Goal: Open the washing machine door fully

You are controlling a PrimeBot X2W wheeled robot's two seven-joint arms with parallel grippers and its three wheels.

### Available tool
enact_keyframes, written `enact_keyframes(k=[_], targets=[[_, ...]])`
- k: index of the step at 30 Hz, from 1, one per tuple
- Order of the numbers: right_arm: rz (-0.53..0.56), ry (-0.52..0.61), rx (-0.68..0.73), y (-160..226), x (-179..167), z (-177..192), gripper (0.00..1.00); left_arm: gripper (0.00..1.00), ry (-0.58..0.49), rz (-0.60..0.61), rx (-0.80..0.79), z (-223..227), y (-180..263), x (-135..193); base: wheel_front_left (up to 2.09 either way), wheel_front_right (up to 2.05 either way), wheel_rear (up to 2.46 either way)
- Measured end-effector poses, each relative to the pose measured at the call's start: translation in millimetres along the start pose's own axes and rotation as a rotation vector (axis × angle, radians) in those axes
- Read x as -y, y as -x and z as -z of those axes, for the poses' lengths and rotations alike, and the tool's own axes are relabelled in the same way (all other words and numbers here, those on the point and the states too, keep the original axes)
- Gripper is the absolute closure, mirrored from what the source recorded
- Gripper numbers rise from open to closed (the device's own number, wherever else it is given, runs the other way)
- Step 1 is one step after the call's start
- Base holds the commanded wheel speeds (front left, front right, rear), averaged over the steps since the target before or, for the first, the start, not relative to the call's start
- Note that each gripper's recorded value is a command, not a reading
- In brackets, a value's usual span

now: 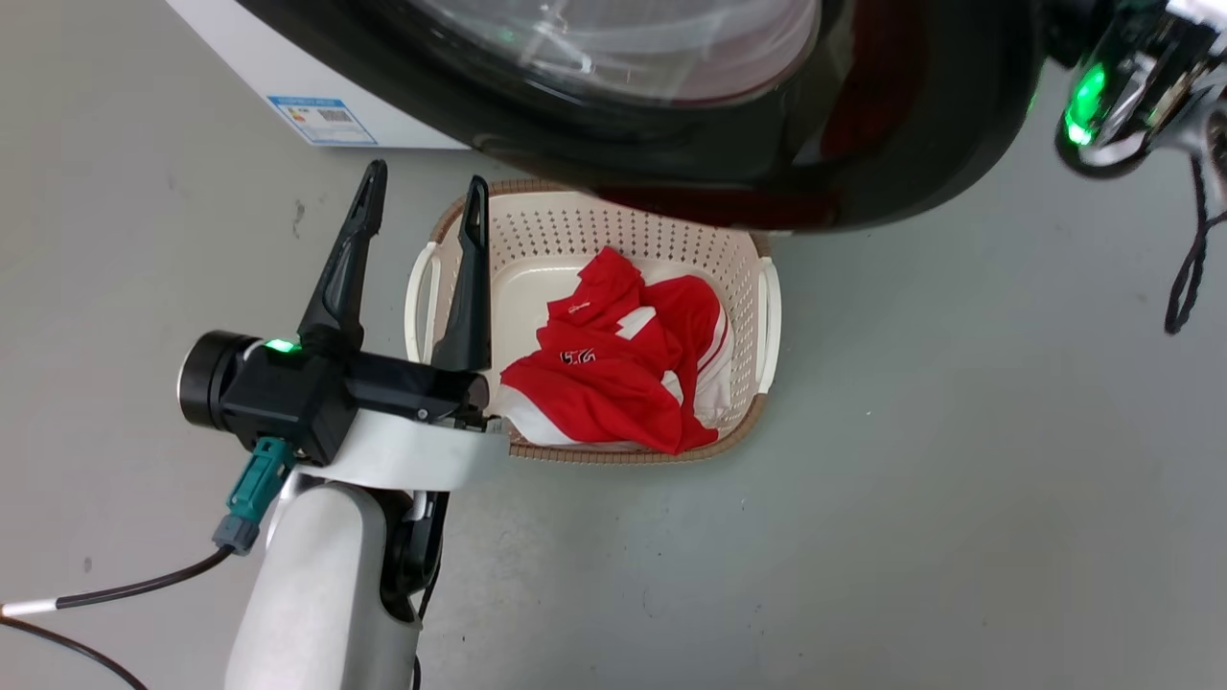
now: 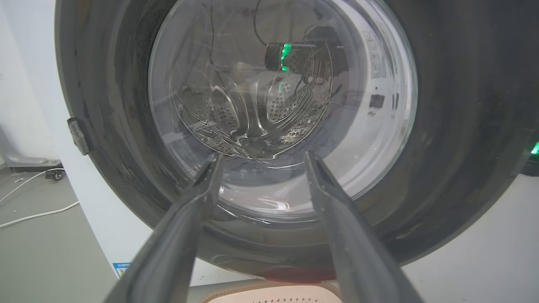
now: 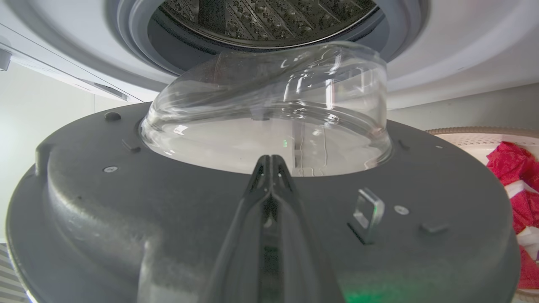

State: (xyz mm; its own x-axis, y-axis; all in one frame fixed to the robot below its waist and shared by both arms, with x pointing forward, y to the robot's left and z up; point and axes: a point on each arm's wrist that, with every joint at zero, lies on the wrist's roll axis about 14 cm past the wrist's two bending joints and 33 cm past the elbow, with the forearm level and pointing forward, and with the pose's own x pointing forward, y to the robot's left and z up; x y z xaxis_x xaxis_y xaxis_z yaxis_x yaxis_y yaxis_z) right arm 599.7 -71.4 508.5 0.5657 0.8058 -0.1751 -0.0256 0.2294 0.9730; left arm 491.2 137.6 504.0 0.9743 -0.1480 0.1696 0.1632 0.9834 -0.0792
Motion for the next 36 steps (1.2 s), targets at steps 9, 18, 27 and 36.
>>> enact_keyframes(k=[9,18,27,36], targets=[[-0.029,-0.008,-0.090,18,-11,56,1.00,0.00,-0.005,0.008,0.004,-14,15,7,0.00,0.00,0.00],[-0.093,-0.014,-0.155,38,-32,112,1.00,0.00,-0.004,0.036,0.010,-26,30,20,0.00,0.00,0.00],[-0.147,-0.015,-0.214,51,-49,161,1.00,0.00,-0.004,0.043,0.009,-33,46,26,0.00,0.00,0.00],[-0.163,0.003,-0.160,57,-57,181,1.00,0.00,-0.003,0.039,0.017,-42,60,29,0.00,0.00,0.00]])
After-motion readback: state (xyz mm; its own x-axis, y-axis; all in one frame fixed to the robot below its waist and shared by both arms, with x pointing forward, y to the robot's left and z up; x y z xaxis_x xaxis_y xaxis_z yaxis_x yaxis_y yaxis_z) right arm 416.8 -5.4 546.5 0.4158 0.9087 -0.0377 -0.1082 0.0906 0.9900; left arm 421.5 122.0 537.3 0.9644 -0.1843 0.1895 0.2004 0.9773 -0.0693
